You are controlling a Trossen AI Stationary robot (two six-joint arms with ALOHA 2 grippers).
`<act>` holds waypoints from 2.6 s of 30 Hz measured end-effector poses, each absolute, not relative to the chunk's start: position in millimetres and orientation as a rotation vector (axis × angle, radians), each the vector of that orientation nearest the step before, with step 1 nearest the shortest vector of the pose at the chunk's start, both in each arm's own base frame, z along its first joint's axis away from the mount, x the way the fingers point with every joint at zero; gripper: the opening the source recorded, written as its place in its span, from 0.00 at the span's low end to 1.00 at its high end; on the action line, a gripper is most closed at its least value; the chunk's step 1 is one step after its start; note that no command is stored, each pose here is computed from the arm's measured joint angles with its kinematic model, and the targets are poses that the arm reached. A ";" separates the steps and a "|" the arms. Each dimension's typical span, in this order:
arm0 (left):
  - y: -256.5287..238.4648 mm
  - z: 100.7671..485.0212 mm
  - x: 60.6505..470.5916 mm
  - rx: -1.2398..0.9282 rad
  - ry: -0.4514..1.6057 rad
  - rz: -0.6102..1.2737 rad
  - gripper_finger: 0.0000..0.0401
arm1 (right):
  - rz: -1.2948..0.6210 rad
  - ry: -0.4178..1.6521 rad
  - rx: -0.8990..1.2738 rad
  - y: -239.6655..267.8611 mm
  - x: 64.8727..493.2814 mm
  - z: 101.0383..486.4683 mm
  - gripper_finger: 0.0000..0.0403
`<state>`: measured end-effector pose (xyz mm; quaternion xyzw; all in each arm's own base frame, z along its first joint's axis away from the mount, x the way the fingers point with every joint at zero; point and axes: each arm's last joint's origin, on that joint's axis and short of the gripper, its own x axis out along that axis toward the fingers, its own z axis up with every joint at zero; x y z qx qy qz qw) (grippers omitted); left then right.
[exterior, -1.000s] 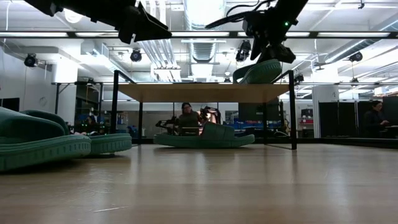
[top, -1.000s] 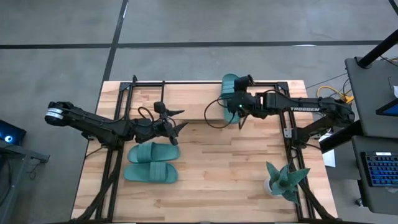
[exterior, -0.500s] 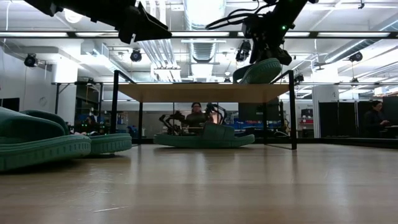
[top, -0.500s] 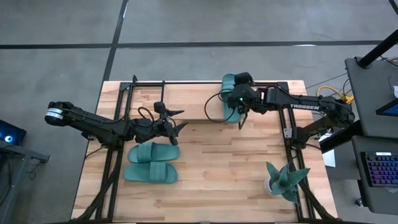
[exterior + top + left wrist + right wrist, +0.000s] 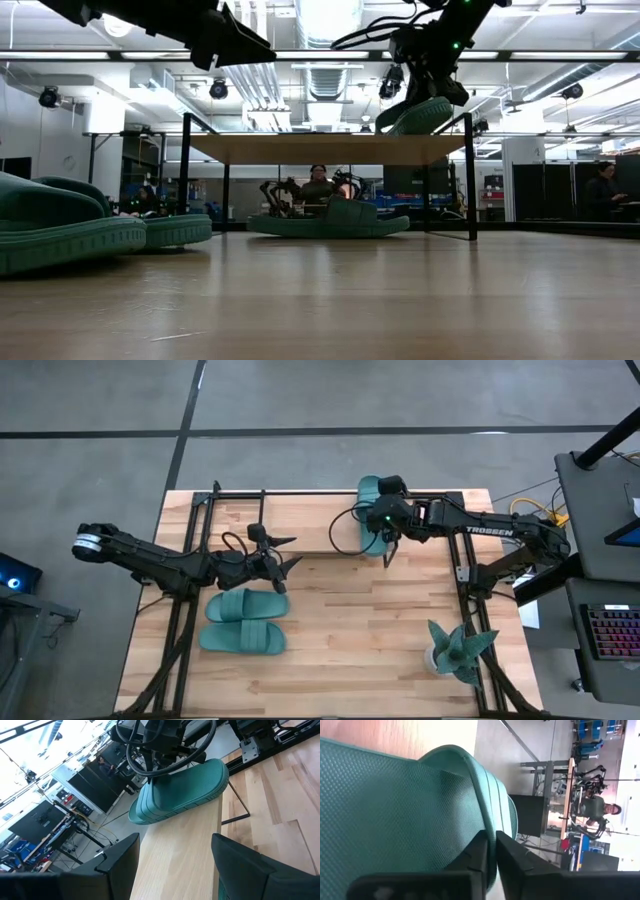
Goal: Pick and place slides into the shelf
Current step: Put the green slides on the shelf
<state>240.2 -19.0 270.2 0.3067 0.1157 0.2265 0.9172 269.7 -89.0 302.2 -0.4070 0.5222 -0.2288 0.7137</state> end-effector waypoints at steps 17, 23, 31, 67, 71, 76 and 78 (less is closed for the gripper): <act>-19.0 267.9 240.0 0.641 0.262 0.460 0.58 | -0.524 1.008 -0.710 -86.6 274.7 304.5 0.02; -18.9 267.8 240.0 0.641 0.263 0.460 0.58 | -0.524 1.014 -0.709 -86.6 274.1 304.3 0.02; -19.0 267.8 239.9 0.640 0.263 0.461 0.58 | -0.530 1.053 -0.681 -86.7 270.6 300.7 0.03; -19.0 267.9 239.9 0.639 0.262 0.461 0.58 | -0.467 1.035 -0.499 -72.8 264.1 331.7 0.37; -19.0 267.8 239.9 0.640 0.263 0.461 0.58 | -0.323 1.034 -0.545 -57.8 274.5 325.6 0.37; -18.2 268.1 238.0 0.645 0.280 0.487 0.58 | -0.413 1.116 -0.731 -47.2 290.5 311.8 0.37; -17.5 268.7 237.1 0.644 0.286 0.513 0.58 | -0.475 1.162 -0.798 -46.7 295.5 305.6 0.37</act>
